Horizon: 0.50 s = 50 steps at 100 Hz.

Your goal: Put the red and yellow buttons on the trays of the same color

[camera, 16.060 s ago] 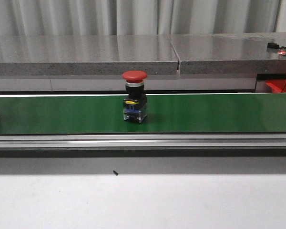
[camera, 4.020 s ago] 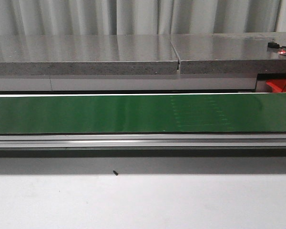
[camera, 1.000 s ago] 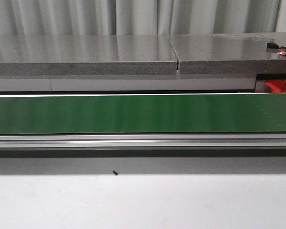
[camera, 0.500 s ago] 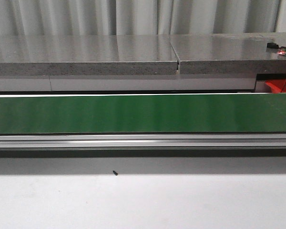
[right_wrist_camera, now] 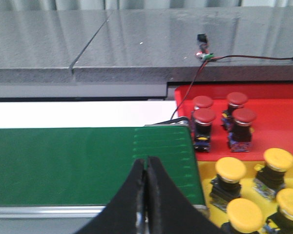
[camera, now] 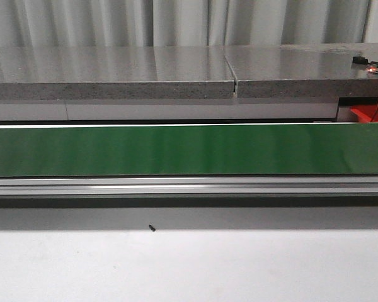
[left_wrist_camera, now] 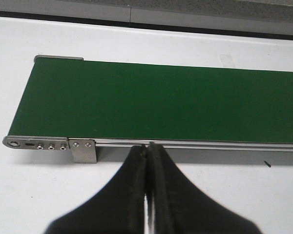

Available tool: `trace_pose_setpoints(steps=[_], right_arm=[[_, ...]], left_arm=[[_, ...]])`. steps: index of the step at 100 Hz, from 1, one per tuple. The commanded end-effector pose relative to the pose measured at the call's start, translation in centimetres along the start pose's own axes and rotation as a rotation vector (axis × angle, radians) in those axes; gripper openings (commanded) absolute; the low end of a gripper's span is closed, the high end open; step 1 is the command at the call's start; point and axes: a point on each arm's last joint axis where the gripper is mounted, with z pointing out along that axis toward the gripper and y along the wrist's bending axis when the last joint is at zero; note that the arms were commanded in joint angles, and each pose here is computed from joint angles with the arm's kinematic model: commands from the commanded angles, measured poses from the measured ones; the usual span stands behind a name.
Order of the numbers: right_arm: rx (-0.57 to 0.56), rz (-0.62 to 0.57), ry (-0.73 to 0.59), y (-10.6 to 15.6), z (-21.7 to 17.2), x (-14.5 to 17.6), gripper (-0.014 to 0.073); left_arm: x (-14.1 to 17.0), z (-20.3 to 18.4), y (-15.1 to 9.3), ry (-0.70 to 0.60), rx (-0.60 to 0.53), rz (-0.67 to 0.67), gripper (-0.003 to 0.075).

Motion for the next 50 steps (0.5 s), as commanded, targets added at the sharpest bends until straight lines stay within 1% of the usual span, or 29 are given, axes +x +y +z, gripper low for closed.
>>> trace_pose_setpoints(steps=[1, 7, 22, 50], right_arm=[[0.021, -0.001, -0.159, -0.2, -0.2, -1.2, -0.0063], [0.019, 0.002, -0.196, -0.3, -0.1, -0.7, -0.0063], [0.011, 0.011, -0.210, -0.3, -0.2, 1.1, -0.0063], [0.006, 0.016, -0.288, -0.4, -1.4, 3.6, -0.0063]], left_arm=[[-1.3, -0.4, -0.2, -0.085, 0.020, -0.007, -0.0019], [-1.3, -0.4, -0.2, -0.085, 0.020, -0.007, -0.0019], [-1.3, -0.4, -0.2, -0.085, 0.020, -0.007, -0.0019], [-1.3, -0.4, -0.2, -0.085, 0.020, -0.007, -0.0019]])
